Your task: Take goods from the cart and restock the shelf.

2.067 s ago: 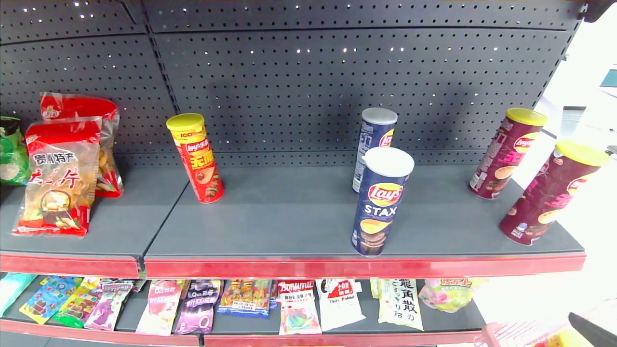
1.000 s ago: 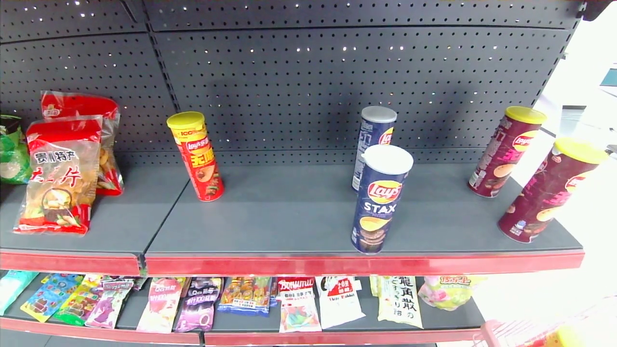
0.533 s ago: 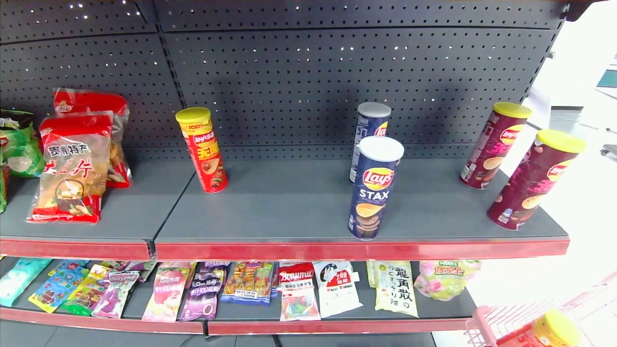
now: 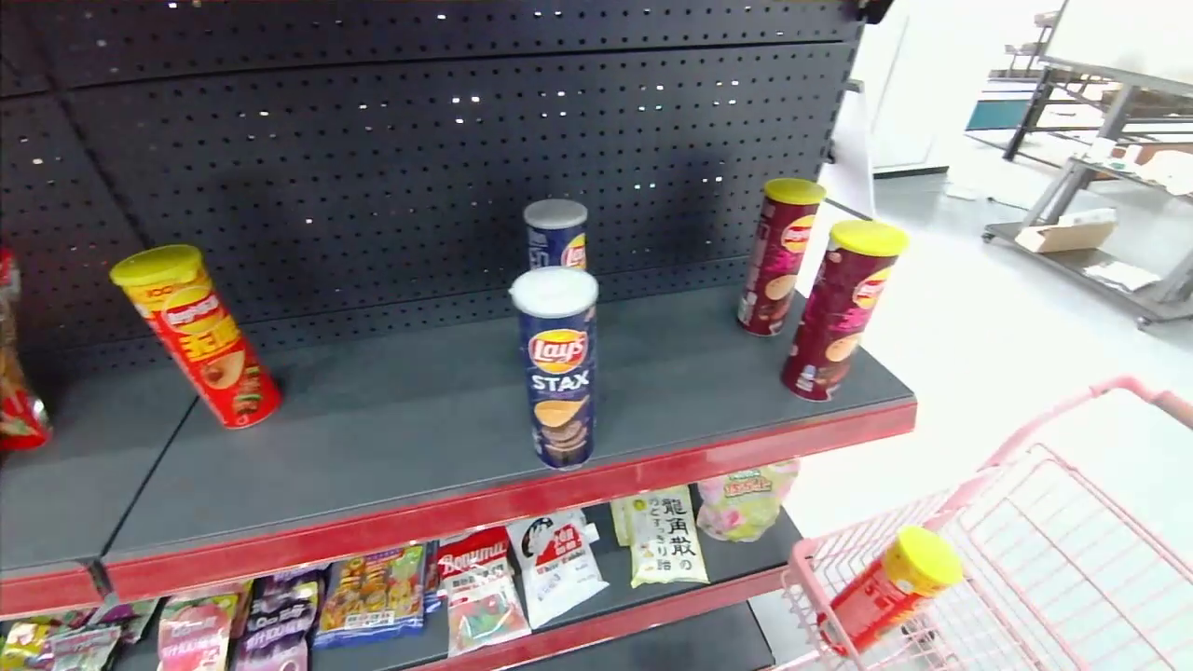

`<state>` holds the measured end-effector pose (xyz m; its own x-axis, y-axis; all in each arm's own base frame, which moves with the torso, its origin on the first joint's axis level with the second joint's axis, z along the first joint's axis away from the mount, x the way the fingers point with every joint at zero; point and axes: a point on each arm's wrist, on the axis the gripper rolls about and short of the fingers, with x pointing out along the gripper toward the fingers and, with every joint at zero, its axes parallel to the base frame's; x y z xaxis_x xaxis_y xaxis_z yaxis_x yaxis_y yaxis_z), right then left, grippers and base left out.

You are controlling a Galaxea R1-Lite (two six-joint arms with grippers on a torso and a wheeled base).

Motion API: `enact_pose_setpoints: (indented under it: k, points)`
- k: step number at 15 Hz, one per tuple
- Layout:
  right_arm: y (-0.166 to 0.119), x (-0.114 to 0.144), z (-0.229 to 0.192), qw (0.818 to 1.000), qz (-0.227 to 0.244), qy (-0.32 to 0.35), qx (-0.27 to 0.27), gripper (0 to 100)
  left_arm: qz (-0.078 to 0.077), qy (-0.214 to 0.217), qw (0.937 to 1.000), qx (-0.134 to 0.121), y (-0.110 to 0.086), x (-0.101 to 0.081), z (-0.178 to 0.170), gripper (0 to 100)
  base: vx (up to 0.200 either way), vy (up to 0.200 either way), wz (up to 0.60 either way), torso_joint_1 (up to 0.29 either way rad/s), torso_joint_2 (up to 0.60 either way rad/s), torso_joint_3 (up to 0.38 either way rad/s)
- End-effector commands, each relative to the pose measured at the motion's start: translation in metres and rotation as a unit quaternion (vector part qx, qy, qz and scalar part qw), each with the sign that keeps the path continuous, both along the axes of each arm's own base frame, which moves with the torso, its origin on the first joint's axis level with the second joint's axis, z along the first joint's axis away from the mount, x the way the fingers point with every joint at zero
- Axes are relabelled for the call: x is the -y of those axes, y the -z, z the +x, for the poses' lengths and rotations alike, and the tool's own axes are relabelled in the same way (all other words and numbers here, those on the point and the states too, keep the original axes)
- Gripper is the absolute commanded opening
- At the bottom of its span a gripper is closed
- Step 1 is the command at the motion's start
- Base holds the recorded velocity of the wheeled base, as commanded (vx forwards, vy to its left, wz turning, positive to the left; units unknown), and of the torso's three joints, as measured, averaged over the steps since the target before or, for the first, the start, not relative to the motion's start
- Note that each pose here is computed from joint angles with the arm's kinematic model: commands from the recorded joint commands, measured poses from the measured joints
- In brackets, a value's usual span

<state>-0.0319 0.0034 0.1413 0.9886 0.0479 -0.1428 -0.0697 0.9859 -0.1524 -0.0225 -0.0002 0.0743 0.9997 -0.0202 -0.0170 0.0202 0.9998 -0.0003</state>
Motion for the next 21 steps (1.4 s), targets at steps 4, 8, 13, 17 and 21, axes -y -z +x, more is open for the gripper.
enact_pose_setpoints:
  k: [4,8,13,17,21]
  points:
    - [0.000,0.000,0.004,1.000,-0.003,-0.001,-0.012,100,0.000,0.000,1.0000,0.000,0.000,0.000,0.000,100,0.000,0.000,-0.60,0.001,0.00,0.006]
    - [0.001,0.000,0.006,1.000,-0.006,-0.002,-0.019,100,0.000,0.000,1.0000,0.000,0.000,0.000,0.000,100,0.000,0.000,-0.60,-0.001,0.00,0.006]
    - [0.002,0.000,0.006,1.000,-0.006,-0.001,-0.018,100,0.000,0.000,1.0000,0.000,0.000,0.000,0.000,100,0.000,0.000,0.00,0.000,0.00,0.000]
    - [0.010,0.000,0.005,1.000,-0.010,0.002,-0.020,100,-0.001,0.000,1.0000,0.000,0.000,0.000,0.000,100,0.000,0.000,0.00,-0.088,0.21,0.120]
    - [0.012,0.000,0.006,1.000,-0.009,0.001,-0.027,100,-0.001,0.000,1.0000,0.000,0.000,0.000,0.000,100,0.000,0.000,0.00,-0.137,0.34,0.194]
